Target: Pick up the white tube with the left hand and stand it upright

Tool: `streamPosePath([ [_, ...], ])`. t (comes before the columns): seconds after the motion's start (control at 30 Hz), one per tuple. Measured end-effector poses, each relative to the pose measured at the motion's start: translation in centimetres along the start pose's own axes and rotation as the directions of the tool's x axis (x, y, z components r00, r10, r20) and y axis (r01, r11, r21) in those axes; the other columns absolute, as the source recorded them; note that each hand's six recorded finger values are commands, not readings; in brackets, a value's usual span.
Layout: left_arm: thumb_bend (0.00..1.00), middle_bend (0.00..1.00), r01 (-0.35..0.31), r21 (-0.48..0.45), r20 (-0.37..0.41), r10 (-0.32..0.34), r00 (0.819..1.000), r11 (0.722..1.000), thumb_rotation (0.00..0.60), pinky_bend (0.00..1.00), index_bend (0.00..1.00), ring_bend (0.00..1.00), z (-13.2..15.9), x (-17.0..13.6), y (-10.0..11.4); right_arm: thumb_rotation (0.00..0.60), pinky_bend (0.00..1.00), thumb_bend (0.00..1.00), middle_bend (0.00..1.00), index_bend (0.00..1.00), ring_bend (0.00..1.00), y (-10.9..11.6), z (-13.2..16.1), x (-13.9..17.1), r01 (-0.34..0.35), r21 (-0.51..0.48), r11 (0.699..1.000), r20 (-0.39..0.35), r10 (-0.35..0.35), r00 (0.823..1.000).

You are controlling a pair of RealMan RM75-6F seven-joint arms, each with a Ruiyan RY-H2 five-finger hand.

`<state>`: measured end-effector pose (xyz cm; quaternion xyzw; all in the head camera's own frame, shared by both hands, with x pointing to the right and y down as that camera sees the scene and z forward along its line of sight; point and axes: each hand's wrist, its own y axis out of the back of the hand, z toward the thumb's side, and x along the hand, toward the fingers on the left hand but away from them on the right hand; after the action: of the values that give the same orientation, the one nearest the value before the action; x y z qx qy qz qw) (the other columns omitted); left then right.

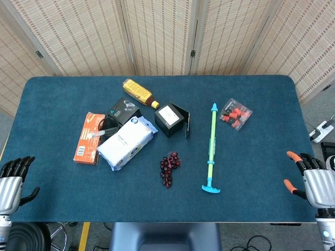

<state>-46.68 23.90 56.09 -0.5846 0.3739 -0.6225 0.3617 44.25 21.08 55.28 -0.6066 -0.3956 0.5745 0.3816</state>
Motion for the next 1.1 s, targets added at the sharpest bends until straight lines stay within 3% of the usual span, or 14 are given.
streamPosePath([
  [0.33,0.31,0.19,-0.055,-0.062,0.0,0.056,0.998,0.997,0.6,0.16,0.16,0.16,0.0,-0.2,0.4,0.6,0.25,0.18,0.3,0.18,0.19,0.5,-0.1,0.4,0.02,-0.007,1.0,0.004,-0.02,1.0],
  [0.77,0.31,0.2,-0.054,-0.101,-0.002,0.054,0.999,0.993,0.6,0.16,0.19,0.18,0.1,0.1,0.3,0.6,0.26,0.18,0.3,0.18,0.21,1.1,-0.7,0.9,0.042,-0.015,0.999,0.015,-0.042,0.999],
  [1.1,0.31,0.23,-0.042,-0.21,0.03,0.049,0.998,0.977,0.6,0.19,0.26,0.21,1.0,3.5,-0.3,0.6,0.27,0.18,0.31,0.18,0.22,1.1,-0.7,0.8,0.046,-0.019,0.999,0.004,-0.046,0.999],
])
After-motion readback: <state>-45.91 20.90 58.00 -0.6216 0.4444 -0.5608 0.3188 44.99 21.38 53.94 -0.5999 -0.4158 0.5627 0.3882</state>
